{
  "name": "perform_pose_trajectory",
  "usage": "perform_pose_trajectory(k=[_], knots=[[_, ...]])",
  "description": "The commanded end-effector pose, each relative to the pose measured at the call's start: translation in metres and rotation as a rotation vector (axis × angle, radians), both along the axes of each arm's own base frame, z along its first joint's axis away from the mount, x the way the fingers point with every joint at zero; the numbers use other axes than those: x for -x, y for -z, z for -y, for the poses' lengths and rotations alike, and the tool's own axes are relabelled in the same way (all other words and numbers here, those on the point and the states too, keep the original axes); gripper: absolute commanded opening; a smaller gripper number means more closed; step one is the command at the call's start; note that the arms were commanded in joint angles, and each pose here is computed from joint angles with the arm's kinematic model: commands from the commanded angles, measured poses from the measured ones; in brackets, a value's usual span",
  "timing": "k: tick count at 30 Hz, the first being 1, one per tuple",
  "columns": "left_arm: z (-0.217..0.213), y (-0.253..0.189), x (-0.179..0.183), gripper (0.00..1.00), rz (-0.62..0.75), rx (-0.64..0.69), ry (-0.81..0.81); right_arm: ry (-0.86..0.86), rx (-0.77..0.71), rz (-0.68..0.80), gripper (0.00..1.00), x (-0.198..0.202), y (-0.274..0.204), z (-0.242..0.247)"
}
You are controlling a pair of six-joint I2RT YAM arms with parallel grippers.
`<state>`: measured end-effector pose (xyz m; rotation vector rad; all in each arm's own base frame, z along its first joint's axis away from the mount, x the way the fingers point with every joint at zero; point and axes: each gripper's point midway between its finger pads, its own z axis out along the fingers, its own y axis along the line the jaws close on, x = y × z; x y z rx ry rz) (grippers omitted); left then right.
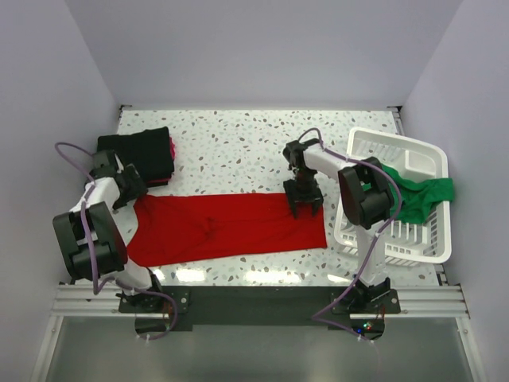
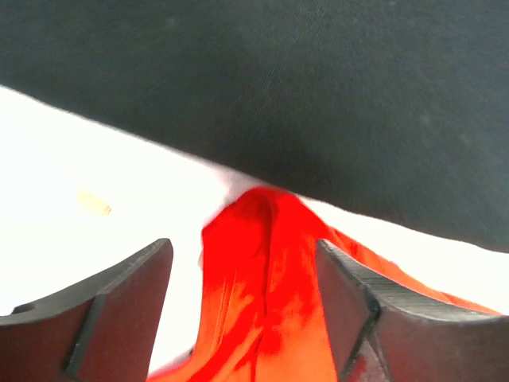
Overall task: Fold and stack the t-shirts
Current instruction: Fold the tshirt
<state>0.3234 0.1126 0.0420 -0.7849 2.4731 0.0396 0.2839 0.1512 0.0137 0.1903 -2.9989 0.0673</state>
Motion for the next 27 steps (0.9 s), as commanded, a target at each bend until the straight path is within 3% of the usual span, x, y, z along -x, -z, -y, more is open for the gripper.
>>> perform_pose_trajectory(k=[1, 7, 14, 20, 27], knots=[[-0.01, -0.035, 0.004, 0.78, 0.047, -0.053, -0.046, -0.054, -0.039, 0.027, 0.67, -0.011, 0.001, -0.008], [0.012, -0.059, 0.019, 0.8, 0.123, 0.0, -0.069, -0.17, -0.113, 0.029, 0.71, 0.002, -0.031, -0.033], [0.09, -0.055, 0.029, 0.8, 0.134, 0.122, 0.021, -0.184, -0.143, 0.093, 0.72, -0.01, -0.056, -0.049], [0.131, -0.031, 0.038, 0.82, 0.121, 0.333, 0.021, -0.161, -0.102, 0.134, 0.67, -0.031, -0.04, -0.048], [0.151, 0.005, 0.07, 0.86, 0.031, 0.442, 0.007, -0.098, -0.092, 0.176, 0.59, -0.042, -0.018, -0.04]])
